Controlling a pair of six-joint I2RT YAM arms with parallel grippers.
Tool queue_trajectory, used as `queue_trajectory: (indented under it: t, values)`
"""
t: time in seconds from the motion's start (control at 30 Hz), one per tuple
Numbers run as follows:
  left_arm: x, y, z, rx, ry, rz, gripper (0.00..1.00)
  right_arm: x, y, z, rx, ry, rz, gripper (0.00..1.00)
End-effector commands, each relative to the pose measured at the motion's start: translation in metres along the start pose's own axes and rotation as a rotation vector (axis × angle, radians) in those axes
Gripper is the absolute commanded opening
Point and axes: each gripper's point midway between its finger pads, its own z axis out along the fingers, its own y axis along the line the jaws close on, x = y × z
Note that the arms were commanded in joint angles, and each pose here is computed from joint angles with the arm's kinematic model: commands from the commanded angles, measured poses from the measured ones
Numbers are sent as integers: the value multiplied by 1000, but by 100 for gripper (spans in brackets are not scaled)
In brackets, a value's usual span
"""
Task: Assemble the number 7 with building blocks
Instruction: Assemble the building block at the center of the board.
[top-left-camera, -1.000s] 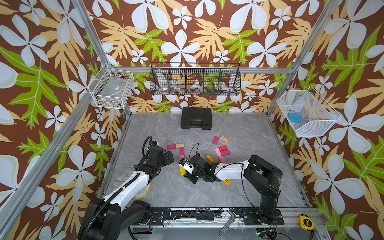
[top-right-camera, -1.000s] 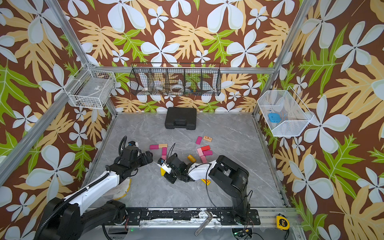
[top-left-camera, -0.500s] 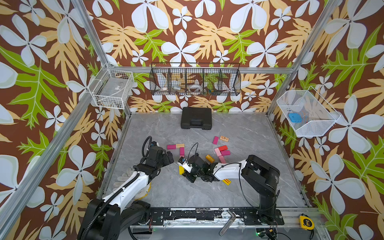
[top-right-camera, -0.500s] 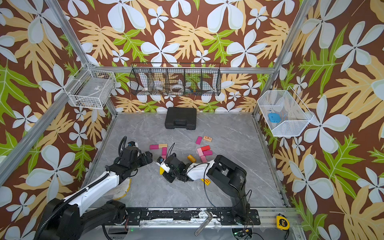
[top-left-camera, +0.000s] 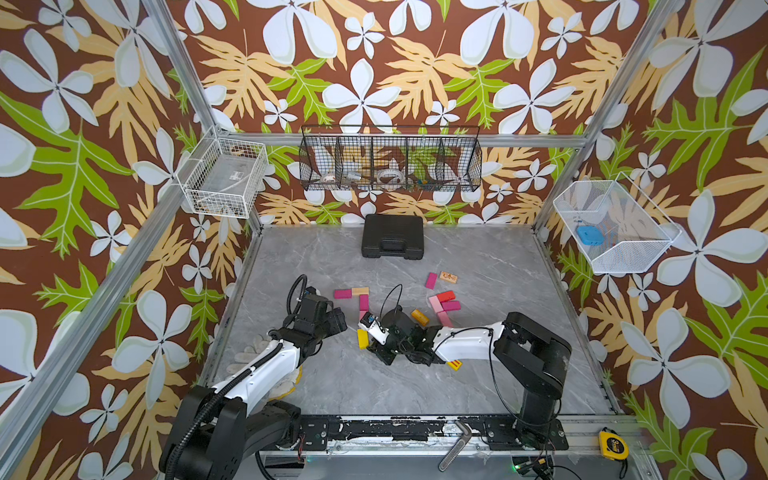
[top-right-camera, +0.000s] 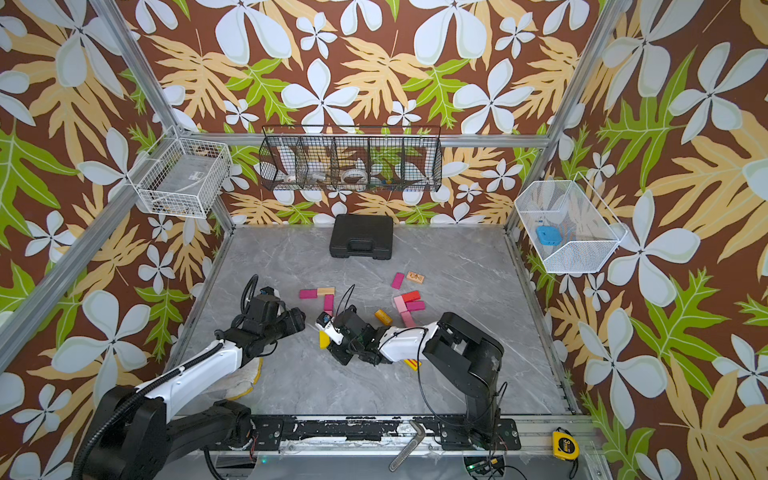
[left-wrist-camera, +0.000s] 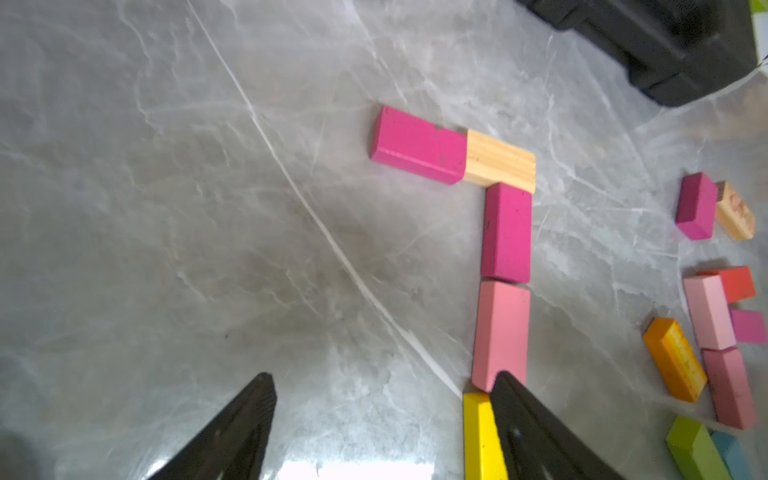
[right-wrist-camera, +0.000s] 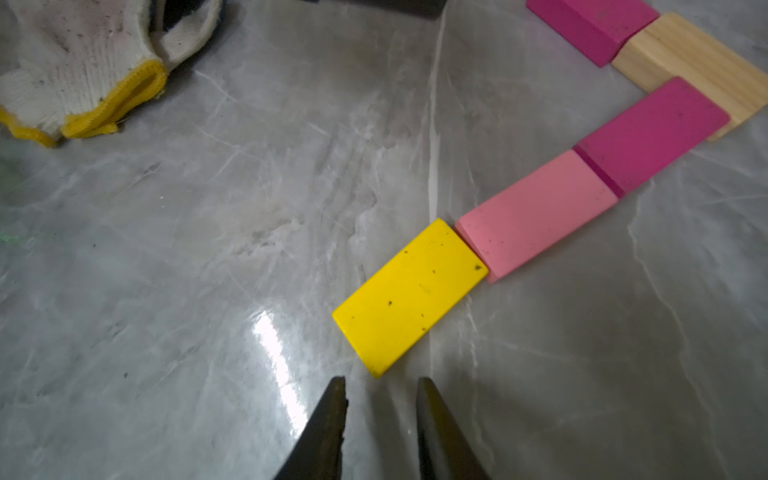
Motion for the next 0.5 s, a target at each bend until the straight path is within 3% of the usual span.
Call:
queue_trajectory:
  t: [0.0, 0.1, 0.47]
  values:
    - [13, -4, 4, 39, 51, -6, 70, 5, 6, -1, -37, -6, -21, 30]
    - [26, -8, 10, 50, 104, 15, 62, 11, 7, -2, -42, -6, -30, 29]
    - [48, -17, 23, 64, 197, 64, 53, 12, -11, -3, -5, -14, 1, 21]
